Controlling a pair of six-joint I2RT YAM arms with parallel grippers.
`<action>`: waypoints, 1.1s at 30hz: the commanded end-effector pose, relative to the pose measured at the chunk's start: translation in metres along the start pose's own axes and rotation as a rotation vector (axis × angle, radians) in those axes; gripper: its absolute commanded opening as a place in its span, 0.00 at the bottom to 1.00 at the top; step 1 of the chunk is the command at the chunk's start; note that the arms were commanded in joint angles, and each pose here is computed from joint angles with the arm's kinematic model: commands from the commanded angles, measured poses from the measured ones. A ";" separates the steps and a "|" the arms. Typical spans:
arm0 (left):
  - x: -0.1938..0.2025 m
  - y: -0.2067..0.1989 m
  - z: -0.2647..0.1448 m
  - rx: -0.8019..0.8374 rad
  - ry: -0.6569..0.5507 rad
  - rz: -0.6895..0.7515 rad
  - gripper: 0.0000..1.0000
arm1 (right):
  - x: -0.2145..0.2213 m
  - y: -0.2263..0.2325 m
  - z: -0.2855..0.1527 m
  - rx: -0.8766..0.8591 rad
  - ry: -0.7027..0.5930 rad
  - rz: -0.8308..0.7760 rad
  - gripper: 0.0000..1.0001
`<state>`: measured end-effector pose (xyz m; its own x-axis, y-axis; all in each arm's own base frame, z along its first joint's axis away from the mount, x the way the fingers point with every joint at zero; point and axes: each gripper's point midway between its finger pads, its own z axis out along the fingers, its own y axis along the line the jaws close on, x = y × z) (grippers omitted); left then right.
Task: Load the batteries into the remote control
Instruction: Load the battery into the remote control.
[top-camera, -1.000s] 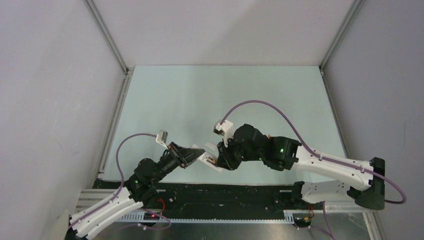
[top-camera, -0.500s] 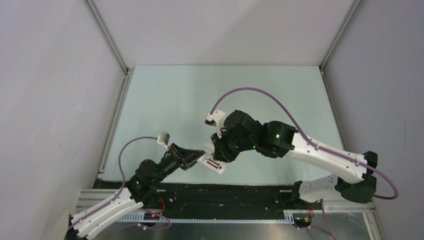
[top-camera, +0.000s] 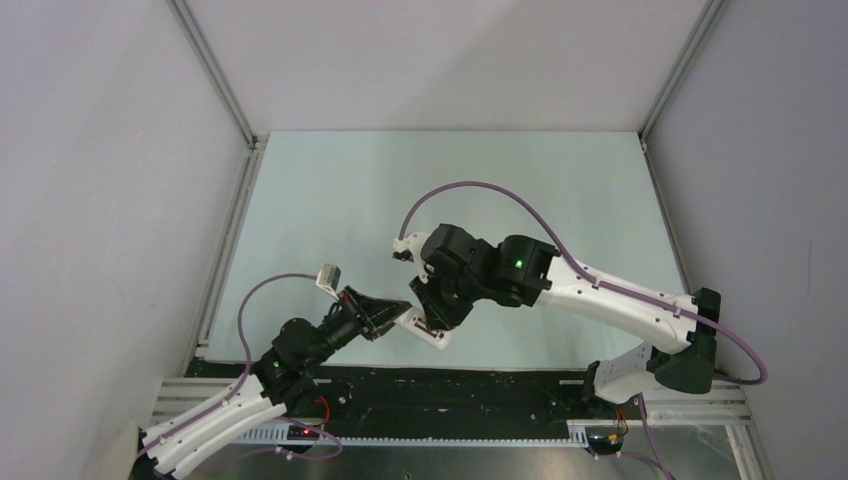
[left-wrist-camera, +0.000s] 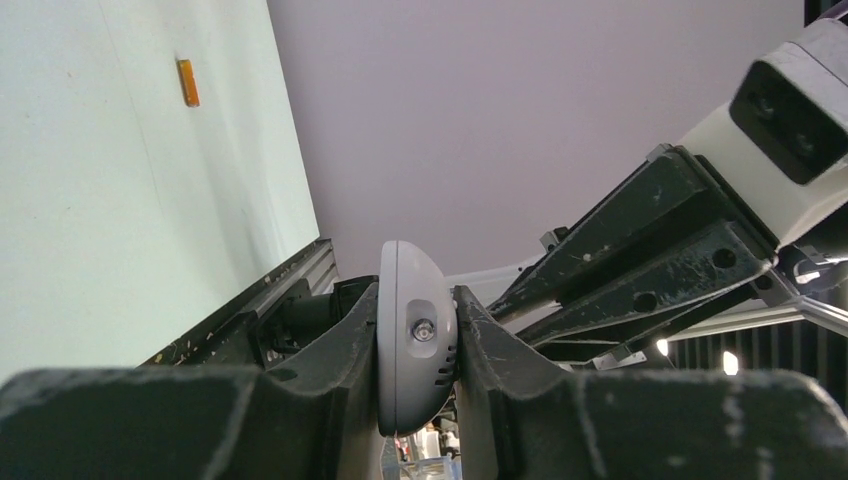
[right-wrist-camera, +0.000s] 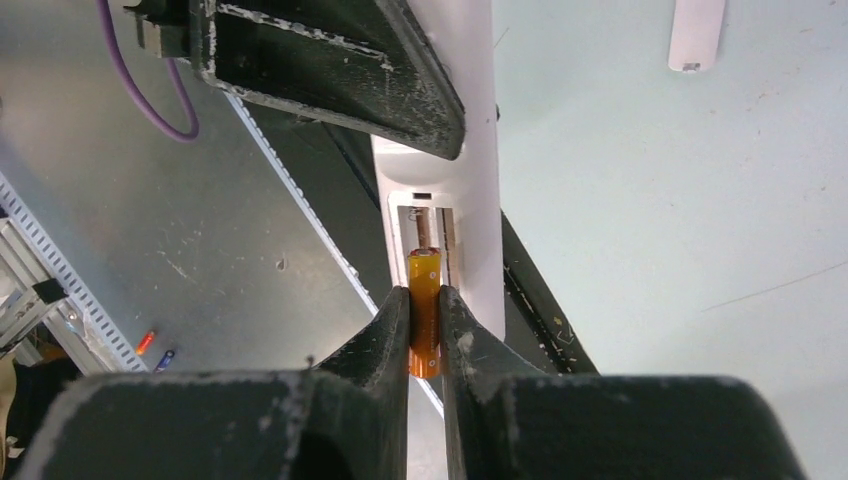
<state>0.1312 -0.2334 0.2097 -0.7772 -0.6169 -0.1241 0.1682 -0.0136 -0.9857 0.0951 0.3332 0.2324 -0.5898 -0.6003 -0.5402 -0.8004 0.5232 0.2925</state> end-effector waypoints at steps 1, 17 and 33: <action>0.000 -0.026 0.001 0.071 0.007 0.014 0.00 | -0.010 0.013 -0.005 -0.042 -0.017 -0.032 0.15; -0.003 -0.033 -0.001 0.094 -0.005 0.018 0.00 | 0.002 0.012 0.006 -0.022 0.029 -0.030 0.19; -0.004 -0.036 -0.001 0.100 -0.007 0.012 0.00 | 0.004 0.006 0.016 0.030 0.045 -0.037 0.27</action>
<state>0.1312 -0.2335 0.2088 -0.7762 -0.6162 -0.1332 0.1742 -0.0065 -0.9847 0.0880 0.3403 0.2151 -0.5753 -0.6470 -0.5004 -0.8130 0.5196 0.2629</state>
